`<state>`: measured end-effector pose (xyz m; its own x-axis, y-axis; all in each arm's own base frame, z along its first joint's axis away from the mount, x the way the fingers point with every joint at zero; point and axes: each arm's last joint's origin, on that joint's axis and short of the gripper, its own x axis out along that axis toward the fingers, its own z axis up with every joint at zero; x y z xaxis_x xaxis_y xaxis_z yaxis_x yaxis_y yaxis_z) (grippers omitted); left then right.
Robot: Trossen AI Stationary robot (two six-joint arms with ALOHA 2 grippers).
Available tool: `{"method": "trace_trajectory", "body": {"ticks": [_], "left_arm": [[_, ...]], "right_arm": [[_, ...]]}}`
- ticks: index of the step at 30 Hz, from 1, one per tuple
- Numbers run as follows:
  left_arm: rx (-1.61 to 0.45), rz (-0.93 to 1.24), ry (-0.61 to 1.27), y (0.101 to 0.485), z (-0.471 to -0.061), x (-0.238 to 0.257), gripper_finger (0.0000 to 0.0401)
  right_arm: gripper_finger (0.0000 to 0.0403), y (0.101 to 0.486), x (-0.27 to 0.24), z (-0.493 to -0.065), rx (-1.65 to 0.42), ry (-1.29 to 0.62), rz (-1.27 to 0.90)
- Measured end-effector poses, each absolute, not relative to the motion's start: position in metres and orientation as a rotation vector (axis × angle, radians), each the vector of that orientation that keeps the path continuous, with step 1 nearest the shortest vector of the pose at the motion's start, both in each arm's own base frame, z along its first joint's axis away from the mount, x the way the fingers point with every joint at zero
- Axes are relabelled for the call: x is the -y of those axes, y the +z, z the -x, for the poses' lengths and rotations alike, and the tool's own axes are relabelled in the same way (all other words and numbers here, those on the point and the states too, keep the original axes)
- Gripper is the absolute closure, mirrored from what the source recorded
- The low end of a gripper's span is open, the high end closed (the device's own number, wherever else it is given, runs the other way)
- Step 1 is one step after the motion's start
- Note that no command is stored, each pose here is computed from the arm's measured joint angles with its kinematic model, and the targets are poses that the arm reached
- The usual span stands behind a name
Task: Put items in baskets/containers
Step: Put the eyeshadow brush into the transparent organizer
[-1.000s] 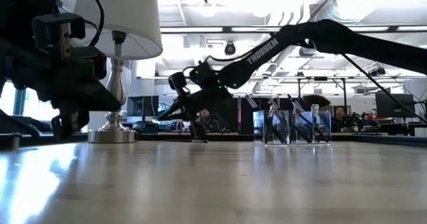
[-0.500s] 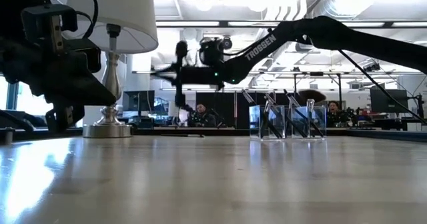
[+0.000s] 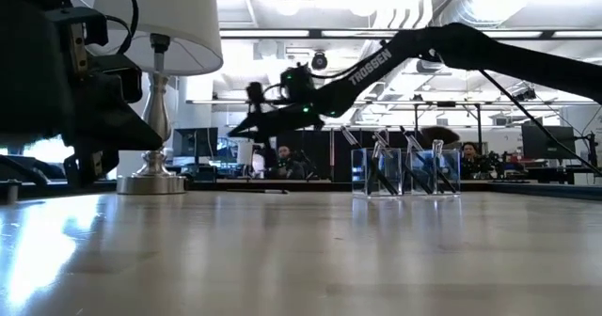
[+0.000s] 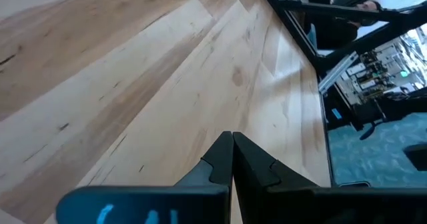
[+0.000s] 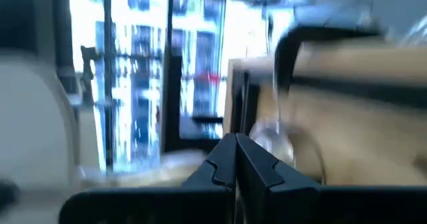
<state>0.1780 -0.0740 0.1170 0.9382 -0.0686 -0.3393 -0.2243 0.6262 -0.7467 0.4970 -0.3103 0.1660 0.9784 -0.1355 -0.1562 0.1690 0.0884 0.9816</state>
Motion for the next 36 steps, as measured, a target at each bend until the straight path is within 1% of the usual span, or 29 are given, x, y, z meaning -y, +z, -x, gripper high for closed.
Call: {"method": "trace_trajectory", "body": {"ticks": [3,6,7,9,11,14,18,23,27,31,33,36], "left_arm": [[-0.355,0.895,0.091,0.117,-0.178,0.074,0.04],[-0.354,0.896,0.092,0.117,-0.178,0.074,0.04],[-0.355,0.898,0.091,0.117,-0.178,0.074,0.04],[-0.358,0.899,0.086,0.117,-0.178,0.074,0.04],[-0.365,0.902,0.072,0.117,-0.178,0.075,0.04],[-0.363,0.905,0.067,0.117,-0.178,0.075,0.04],[-0.361,0.907,0.066,0.118,-0.178,0.075,0.04],[-0.345,0.912,0.066,0.119,-0.179,0.075,0.04],[-0.342,0.913,0.064,0.119,-0.179,0.075,0.04],[-0.347,0.915,0.057,0.119,-0.179,0.075,0.04],[-0.347,0.915,0.057,0.119,-0.179,0.075,0.04],[-0.347,0.913,0.057,0.119,-0.179,0.075,0.04]], "right_arm": [[0.0403,0.156,0.315,-0.496,-0.015,-0.262,-1.533],[0.0403,0.126,0.308,-0.503,-0.034,-0.306,-1.684],[0.0403,0.122,0.306,-0.505,0.006,-0.311,-1.693],[0.0403,0.127,0.305,-0.507,0.057,-0.319,-1.69],[0.0403,0.128,0.306,-0.506,0.049,-0.316,-1.691],[0.0403,0.123,0.304,-0.506,-0.025,-0.293,-1.669],[0.0403,0.124,0.293,-0.511,-0.125,-0.176,-1.711],[0.0403,0.124,0.257,-0.526,-0.337,0.021,-1.776],[0.0403,0.125,0.235,-0.536,-0.409,0.095,-1.78],[0.0403,0.144,0.23,-0.538,-0.374,0.295,-1.693],[0.0403,0.163,0.229,-0.536,-0.325,0.377,-1.643],[0.0403,0.198,0.227,-0.532,-0.268,0.443,-1.532]]}}
